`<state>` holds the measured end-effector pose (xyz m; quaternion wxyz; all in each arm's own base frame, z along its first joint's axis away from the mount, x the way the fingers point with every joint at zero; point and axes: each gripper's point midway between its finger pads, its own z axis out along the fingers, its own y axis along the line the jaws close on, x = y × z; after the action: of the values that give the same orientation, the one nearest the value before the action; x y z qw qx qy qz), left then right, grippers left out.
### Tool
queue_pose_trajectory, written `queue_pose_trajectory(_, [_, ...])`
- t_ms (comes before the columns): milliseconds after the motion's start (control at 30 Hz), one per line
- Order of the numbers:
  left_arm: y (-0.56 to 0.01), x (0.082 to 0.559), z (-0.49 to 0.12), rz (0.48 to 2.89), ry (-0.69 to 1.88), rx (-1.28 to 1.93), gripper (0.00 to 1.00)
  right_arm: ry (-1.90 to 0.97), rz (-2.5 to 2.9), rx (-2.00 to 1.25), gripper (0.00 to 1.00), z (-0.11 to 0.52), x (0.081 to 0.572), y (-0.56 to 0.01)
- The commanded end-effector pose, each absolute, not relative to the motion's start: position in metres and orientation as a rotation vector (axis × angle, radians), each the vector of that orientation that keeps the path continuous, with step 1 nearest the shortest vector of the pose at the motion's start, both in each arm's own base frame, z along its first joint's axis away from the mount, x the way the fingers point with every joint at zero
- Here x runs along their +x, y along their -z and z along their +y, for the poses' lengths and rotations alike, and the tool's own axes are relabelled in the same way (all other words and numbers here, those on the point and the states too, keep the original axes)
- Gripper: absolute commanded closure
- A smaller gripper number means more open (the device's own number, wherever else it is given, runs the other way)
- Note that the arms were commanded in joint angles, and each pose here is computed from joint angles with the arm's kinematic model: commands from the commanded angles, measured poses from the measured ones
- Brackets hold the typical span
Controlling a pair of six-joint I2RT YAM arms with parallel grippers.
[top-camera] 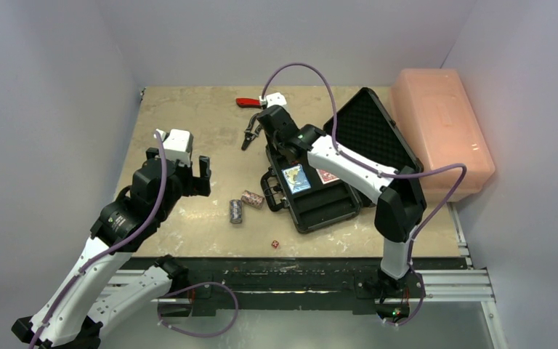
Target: Pack up texas hold em set
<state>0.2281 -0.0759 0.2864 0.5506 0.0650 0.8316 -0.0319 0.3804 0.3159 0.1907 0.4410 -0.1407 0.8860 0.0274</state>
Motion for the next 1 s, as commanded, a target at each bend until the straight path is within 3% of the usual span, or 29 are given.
queue_pose_trajectory(0, [-0.291,0.232,-0.073,1.947,0.055,0.143,0.14,-0.099,2.192,-0.35,1.0,0.32,0.401,-0.2])
queue_pose_trajectory(967, [-0.288,0.234,-0.073,1.962,0.04,0.151,0.14,-0.064,2.287,-0.375,1.0,0.328,0.45,-0.138])
